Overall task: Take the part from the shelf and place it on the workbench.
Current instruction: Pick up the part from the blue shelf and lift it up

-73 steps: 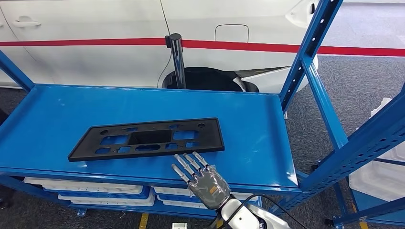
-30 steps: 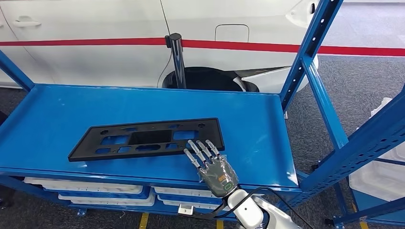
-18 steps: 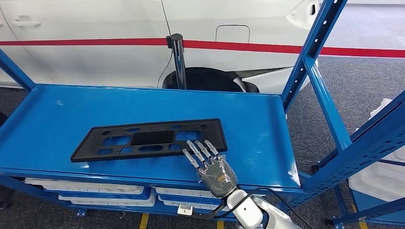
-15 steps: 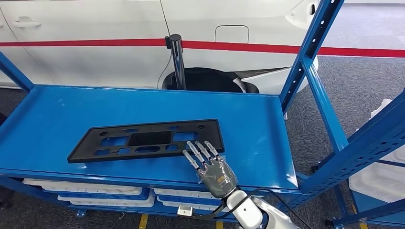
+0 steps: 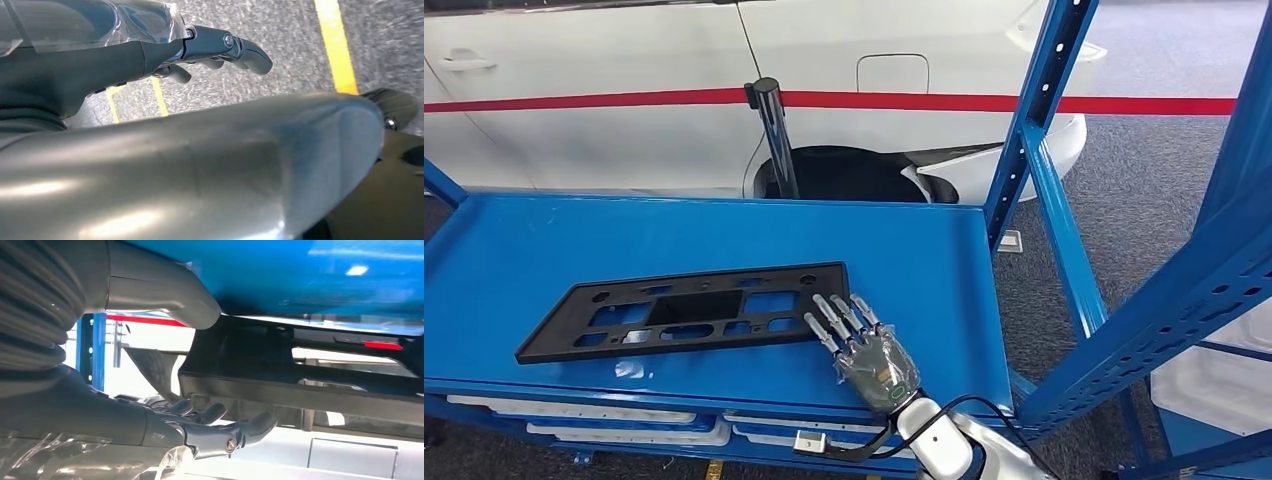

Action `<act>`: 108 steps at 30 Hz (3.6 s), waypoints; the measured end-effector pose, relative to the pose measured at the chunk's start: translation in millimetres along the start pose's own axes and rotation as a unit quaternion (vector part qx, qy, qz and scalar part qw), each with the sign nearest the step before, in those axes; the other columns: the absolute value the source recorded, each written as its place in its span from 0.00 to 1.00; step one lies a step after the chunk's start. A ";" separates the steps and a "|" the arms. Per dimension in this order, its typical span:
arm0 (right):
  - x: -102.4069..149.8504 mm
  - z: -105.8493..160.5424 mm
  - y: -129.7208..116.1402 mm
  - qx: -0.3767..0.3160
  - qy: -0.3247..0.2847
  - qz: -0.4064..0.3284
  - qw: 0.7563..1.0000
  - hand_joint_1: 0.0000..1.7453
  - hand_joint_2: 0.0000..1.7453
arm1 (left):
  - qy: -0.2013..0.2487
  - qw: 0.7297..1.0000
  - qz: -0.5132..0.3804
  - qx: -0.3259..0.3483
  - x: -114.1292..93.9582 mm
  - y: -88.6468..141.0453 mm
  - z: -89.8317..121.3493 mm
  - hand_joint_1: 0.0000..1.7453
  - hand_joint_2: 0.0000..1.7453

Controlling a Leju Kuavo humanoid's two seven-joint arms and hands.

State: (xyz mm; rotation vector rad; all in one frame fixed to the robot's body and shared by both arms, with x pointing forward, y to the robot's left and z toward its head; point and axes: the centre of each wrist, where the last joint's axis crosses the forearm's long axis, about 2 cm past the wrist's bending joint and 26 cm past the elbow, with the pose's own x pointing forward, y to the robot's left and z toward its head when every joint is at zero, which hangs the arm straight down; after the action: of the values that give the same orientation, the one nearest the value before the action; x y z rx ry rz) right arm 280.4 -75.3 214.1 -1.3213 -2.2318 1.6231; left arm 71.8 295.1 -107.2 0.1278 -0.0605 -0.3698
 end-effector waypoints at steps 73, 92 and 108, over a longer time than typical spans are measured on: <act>4.5 -8.7 -4.3 -0.053 0.098 0.034 0.993 1.00 1.00 | -0.003 1.000 -0.002 0.020 3.5 -2.4 0.7 0.00 0.00; 5.7 -6.2 -4.0 -0.119 0.037 0.002 0.992 0.00 0.00 | 0.007 1.000 -0.016 0.016 3.7 -2.5 0.7 0.00 0.00; 10.4 -6.5 -4.9 -0.121 0.027 0.001 0.992 0.00 0.00 | 0.007 1.000 -0.023 0.017 3.3 -2.8 0.7 0.00 0.00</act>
State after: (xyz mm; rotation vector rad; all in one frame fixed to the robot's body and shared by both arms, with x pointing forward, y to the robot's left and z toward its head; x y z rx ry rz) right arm 274.4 -63.9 216.7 -1.3999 -2.4570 1.3338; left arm 73.8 291.3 -106.8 0.1649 -0.0509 -0.4144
